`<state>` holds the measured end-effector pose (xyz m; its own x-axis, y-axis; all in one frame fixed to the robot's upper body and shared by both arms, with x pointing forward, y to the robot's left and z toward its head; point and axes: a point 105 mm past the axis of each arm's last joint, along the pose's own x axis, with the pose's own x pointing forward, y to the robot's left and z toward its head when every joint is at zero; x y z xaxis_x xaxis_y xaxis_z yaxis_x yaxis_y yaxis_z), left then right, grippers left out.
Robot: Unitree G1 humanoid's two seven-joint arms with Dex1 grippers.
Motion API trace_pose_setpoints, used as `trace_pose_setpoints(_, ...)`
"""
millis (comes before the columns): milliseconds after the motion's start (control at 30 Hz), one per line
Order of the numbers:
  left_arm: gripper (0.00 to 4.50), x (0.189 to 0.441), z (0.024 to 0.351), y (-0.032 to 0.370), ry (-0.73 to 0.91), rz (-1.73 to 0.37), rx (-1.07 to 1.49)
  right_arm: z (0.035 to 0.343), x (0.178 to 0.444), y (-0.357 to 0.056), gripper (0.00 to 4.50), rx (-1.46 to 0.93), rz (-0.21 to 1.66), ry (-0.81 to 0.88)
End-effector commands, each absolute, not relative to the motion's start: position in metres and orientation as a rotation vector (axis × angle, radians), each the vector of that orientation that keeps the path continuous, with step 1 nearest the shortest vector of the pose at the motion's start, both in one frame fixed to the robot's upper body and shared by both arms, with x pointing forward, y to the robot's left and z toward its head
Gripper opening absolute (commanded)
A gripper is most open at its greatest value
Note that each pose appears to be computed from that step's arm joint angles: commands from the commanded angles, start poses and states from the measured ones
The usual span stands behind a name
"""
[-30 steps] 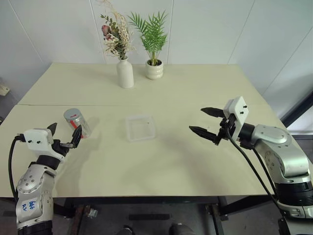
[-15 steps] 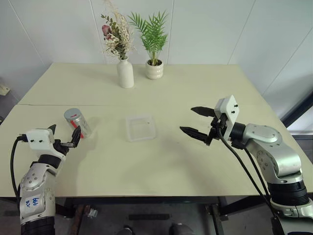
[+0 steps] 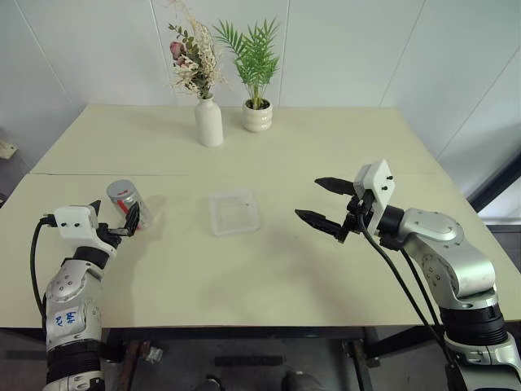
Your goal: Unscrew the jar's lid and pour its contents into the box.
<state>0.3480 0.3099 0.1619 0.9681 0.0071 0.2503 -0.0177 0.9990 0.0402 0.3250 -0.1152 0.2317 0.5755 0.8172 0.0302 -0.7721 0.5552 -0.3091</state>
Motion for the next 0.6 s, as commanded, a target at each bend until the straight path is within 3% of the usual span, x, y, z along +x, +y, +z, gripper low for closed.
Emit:
trace_pose_setpoints(33,4.48,0.354,0.175,0.309,-0.297,-0.002,0.065,0.242,0.317,-0.111,4.47,-0.29,0.953,-0.234)
trace_pose_setpoints(567,4.48,0.373,0.177,0.309,-0.303,-0.03,0.063,0.24,0.317,-0.112,4.47,-0.288,0.941,-0.226)
trace_pose_setpoints(600,4.3,0.374,0.176,0.308,-0.301,-0.033,0.063,0.24,0.317,-0.112,4.49,-0.29,0.94,-0.225)
